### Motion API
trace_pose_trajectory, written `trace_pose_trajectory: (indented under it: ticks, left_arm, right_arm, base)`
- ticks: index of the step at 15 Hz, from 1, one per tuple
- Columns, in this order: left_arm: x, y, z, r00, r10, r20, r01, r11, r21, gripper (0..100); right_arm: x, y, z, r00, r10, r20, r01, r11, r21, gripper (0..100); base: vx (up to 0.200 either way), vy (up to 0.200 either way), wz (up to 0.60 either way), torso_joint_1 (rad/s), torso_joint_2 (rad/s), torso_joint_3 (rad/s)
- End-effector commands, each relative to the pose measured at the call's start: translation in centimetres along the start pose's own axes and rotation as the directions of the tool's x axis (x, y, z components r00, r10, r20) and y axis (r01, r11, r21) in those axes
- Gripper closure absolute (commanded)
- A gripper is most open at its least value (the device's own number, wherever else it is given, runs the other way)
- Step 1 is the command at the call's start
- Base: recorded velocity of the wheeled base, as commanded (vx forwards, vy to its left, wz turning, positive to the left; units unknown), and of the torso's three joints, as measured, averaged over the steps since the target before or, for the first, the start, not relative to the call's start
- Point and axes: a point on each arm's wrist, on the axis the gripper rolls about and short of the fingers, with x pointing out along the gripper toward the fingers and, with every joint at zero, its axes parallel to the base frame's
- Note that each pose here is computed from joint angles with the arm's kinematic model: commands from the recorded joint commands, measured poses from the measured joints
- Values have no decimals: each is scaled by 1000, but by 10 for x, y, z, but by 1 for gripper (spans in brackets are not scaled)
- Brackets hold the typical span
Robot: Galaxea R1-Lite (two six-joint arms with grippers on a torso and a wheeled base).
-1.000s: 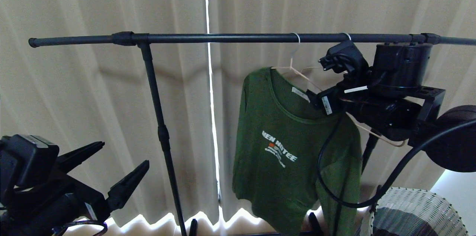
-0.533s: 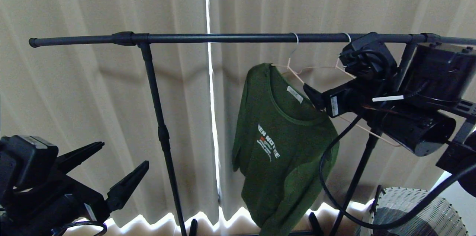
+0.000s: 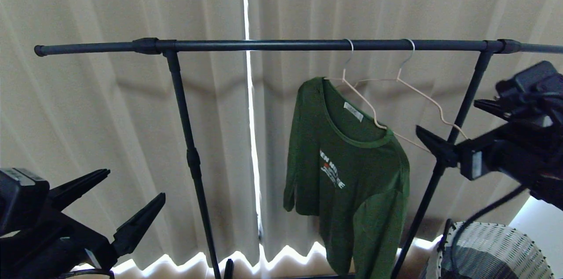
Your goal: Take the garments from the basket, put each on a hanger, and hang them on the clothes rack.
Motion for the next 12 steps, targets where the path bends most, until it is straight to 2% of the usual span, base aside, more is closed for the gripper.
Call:
trace_pose_trajectory:
  ticks: [1,3,4,5,8,9,10,11,12]
  left_arm:
    - [-9,3,0,999,20,25,-20,1000,7,0]
    - [-13,5,-5,999,40,9,-40,999,8,0]
    - [-14,5,-7,999,48,2,-48,999,8,0]
    - [-17,7,-12,997,68,-20,-68,998,9,0]
    - [-20,14,-15,991,132,-32,-132,991,7,0]
    - [-19,17,-16,987,155,-40,-155,988,7,0]
    - [-19,17,-16,987,155,-40,-155,988,7,0]
    - [-19,17,-16,987,154,-44,-154,988,8,0]
    - [-19,16,-16,988,152,-42,-152,988,8,0]
  right_arm:
    - [-52,-18,-23,999,-36,8,36,999,4,0]
    - [-67,-18,-40,999,-34,-4,34,999,-1,0]
    - [-70,-18,-43,999,-34,-6,34,999,0,0]
    - [-77,-18,-53,999,-31,-13,31,1000,-2,0]
    - [-93,-15,-77,999,-9,-39,9,1000,-1,0]
    - [-97,-13,-86,999,-2,-53,4,999,47,0]
    - [-97,-13,-87,998,3,-58,1,998,65,0]
    - [-98,-10,-94,996,63,-65,-51,984,168,0]
    - [-99,-8,-97,994,87,-69,-72,978,197,0]
  base:
    - [0,0,0,0,0,0]
    - [-200,0,0,7,-2,5]
    - [-200,0,0,17,7,-2]
    - [-200,0,0,12,-2,2]
    - [-200,0,0,-7,4,5]
    - [-200,0,0,2,2,7]
    - [-200,0,0,-2,-2,2]
    - [-200,0,0,-2,7,2]
    - [-200,0,0,2,2,-2]
